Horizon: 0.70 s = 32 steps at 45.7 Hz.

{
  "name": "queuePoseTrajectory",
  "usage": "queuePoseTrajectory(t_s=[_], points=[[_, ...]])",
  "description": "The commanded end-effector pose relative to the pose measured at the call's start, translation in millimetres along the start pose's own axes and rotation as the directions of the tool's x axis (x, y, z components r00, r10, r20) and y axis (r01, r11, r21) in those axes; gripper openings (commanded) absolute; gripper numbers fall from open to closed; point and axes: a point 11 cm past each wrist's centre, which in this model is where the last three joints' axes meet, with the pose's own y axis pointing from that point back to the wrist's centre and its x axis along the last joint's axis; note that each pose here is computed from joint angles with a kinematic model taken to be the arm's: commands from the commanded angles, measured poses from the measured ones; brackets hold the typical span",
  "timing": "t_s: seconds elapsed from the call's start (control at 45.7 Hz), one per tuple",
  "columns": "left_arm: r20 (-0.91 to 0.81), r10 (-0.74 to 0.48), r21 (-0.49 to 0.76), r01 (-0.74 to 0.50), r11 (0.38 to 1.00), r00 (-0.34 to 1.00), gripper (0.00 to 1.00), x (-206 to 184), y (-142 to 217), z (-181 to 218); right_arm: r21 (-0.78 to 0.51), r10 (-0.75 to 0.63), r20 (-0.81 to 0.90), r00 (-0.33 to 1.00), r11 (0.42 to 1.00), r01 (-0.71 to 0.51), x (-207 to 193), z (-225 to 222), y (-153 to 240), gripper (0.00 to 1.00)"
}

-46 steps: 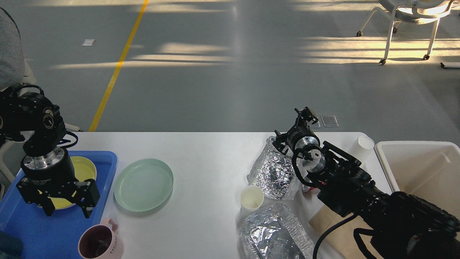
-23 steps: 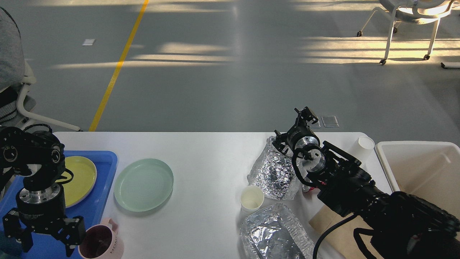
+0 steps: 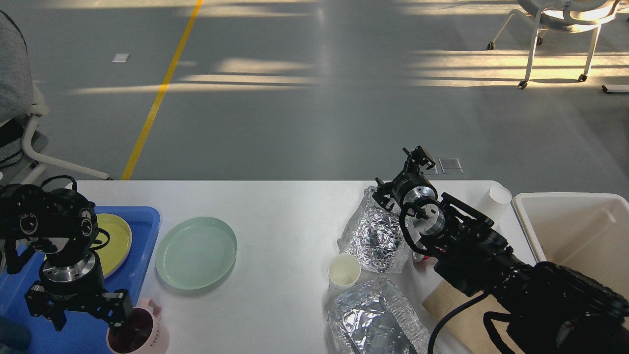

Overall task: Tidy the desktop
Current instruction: 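Bring the left gripper down to the pink mug beside the tray, then grasp the pink mug with the left gripper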

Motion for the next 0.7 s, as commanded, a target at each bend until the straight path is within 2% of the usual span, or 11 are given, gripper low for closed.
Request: queuePoseTrajectory(t_s=[0.0, 0.306, 0.481, 0.525, 0.613, 0.678], points=[[0.003, 0.015, 0.007, -0.015, 1.0, 1.0, 0.94, -0.6, -11.1, 5.7, 0.0, 0.0, -0.001, 1.0, 1.0, 0.0, 0.0, 0.0, 0.0, 1.0], [-0.003, 0.068, -0.011, -0.068, 0.998, 0.998, 0.93, 2.2, -24.4, 18.8, 0.0, 0.0, -0.001, 1.0, 1.0, 0.0, 0.0, 0.0, 0.0, 1.0], [-0.001, 0.067, -0.011, -0.067, 0.998, 0.998, 0.85, 2.1, -24.4, 19.3, 0.0, 0.0, -0.001, 1.0, 1.0, 0.0, 0.0, 0.0, 0.0, 1.0], [0.001, 0.059, -0.012, -0.059, 0.998, 0.998, 0.77, 1.1, -25.0, 19.4, -0.002, 0.0, -0.001, 1.0, 1.0, 0.0, 0.0, 0.2, 0.0, 1.0], [0.0, 0.063, -0.013, -0.063, 0.998, 0.998, 0.46, 0.6, -27.2, 20.4, 0.0, 0.0, -0.001, 1.0, 1.0, 0.0, 0.0, 0.0, 0.0, 1.0], [0.009, 0.057, -0.011, -0.057, 0.998, 0.998, 0.37, -0.5, -29.6, 23.7, -0.002, 0.0, -0.001, 1.0, 1.0, 0.0, 0.0, 0.2, 0.0, 1.0]])
